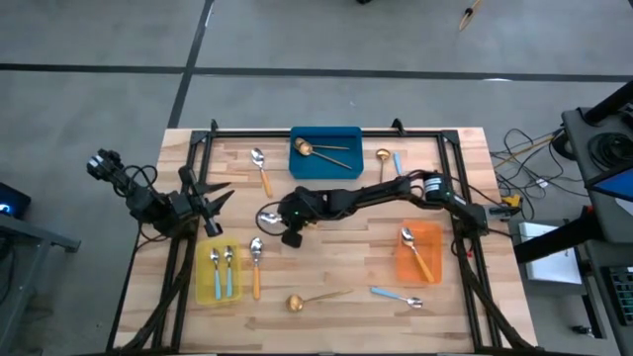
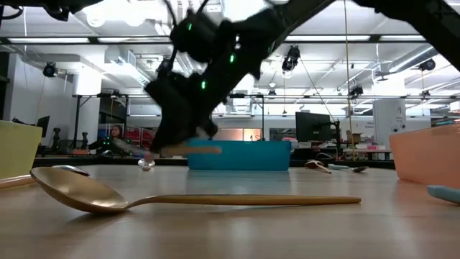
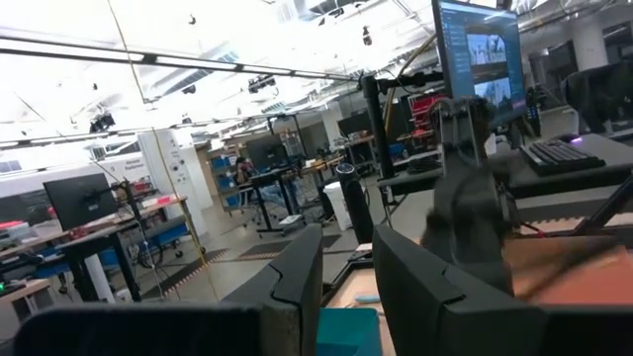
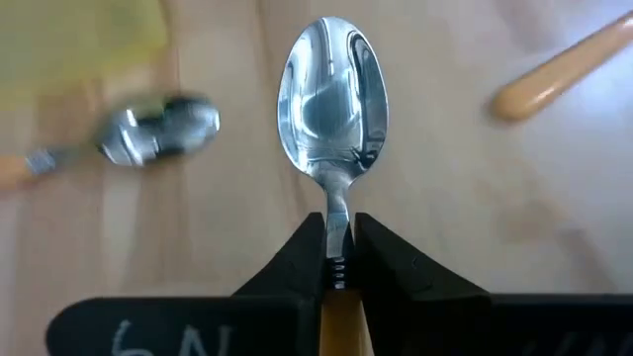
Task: Sort silverware by color (type)
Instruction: Put the orange spoon into the orange bin
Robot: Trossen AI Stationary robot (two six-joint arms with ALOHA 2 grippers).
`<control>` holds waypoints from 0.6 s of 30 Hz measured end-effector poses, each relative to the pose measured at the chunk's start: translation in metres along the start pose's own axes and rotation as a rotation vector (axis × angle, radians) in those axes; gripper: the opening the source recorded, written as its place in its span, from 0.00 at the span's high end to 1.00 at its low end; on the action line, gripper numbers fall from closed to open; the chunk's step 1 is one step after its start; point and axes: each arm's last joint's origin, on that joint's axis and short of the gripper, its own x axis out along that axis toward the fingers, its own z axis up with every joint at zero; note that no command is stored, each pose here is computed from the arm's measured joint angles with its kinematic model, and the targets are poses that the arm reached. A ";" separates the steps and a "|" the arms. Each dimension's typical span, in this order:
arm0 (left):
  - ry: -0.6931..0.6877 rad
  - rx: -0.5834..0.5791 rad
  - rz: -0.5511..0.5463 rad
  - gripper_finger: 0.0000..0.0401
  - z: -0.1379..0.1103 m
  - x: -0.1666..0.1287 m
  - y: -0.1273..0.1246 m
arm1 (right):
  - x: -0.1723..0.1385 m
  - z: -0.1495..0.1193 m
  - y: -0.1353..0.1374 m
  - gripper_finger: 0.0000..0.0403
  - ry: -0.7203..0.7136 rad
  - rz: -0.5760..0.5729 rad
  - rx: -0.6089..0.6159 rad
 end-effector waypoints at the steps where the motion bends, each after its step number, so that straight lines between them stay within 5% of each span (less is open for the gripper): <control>1: 0.000 -0.001 0.000 0.81 0.000 0.000 0.000 | -0.005 0.002 0.000 0.92 0.006 -0.013 0.021; 18: -0.001 -0.047 0.001 0.81 0.000 0.000 0.000 | -0.111 0.028 0.002 0.92 0.108 -0.167 0.337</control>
